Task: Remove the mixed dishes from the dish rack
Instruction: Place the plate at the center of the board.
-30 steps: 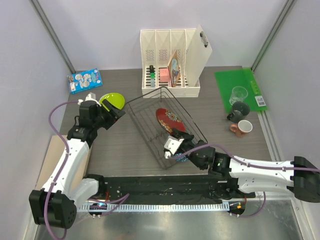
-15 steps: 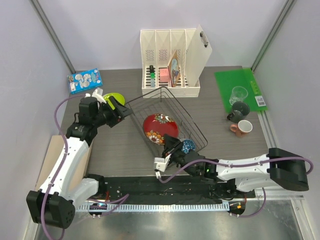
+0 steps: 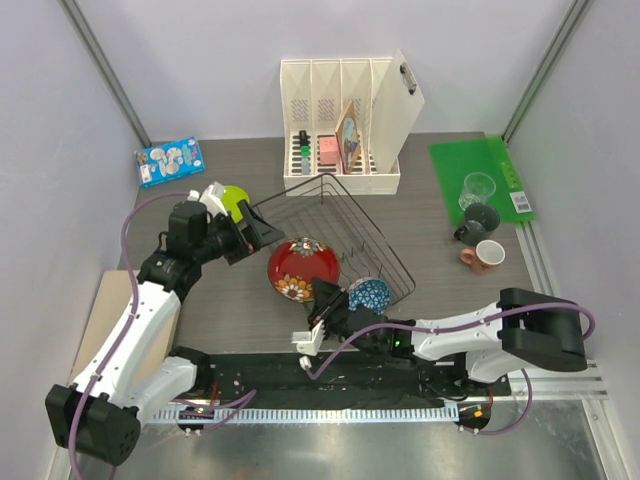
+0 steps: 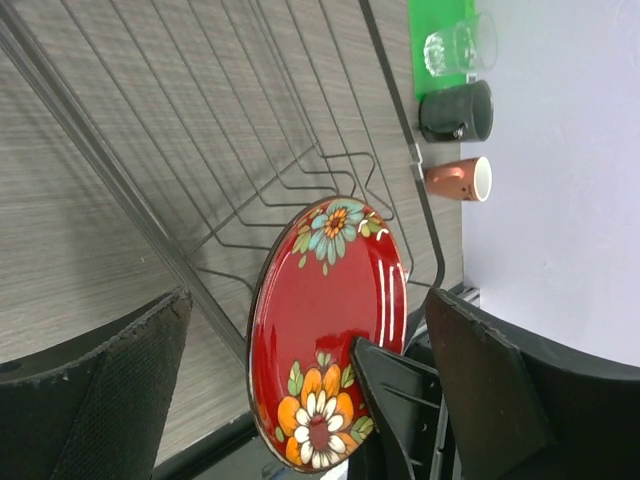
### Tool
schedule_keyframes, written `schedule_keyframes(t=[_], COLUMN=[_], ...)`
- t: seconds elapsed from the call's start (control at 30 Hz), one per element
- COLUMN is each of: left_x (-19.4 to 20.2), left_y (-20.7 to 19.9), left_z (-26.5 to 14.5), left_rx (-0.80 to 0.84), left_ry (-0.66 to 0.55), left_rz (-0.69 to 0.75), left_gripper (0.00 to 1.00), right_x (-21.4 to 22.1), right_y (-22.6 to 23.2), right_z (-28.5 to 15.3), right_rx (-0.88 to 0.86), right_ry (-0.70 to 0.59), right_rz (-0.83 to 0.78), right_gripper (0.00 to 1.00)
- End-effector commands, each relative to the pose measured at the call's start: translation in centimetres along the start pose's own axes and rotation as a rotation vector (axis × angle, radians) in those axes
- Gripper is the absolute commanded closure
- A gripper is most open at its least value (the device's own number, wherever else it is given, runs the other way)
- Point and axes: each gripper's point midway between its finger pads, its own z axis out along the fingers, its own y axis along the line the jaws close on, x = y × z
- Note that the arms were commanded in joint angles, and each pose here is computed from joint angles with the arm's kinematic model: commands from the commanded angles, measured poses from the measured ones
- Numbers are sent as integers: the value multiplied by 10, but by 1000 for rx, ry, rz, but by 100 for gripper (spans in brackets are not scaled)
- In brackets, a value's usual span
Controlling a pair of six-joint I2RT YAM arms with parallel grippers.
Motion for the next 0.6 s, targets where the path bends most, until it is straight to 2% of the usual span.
schedule_keyframes(t=[0.0, 0.2, 0.33, 0.4, 0.5, 0.53, 0.57], left_x=[12, 24, 28, 29, 32, 33, 34], left_y=[-2, 0, 1, 1, 2, 4, 5], left_z=[1, 4, 4, 3, 4, 5, 5], left_rx=[32, 27, 28, 33, 34, 31, 28], left_ry=[34, 63, 69, 69, 79, 81, 84], left_rz=[34, 43, 47, 50, 47, 48, 47], left_gripper=[5, 0, 2, 7, 20, 30, 35], right_x=[-25, -39, -45, -45, -45, -45, -44], right_y=[-69, -86, -92, -92, -91, -92, -92], right_z=[6, 15, 19, 21, 22, 22, 22], right_rx=[205, 234, 247, 249, 247, 249, 249], right_ry=[-68, -105, -123, -122, -123, -122, -120], right_rz=[35, 31, 35, 35, 34, 35, 35], right_gripper=[99, 99, 99, 99, 99, 99, 99])
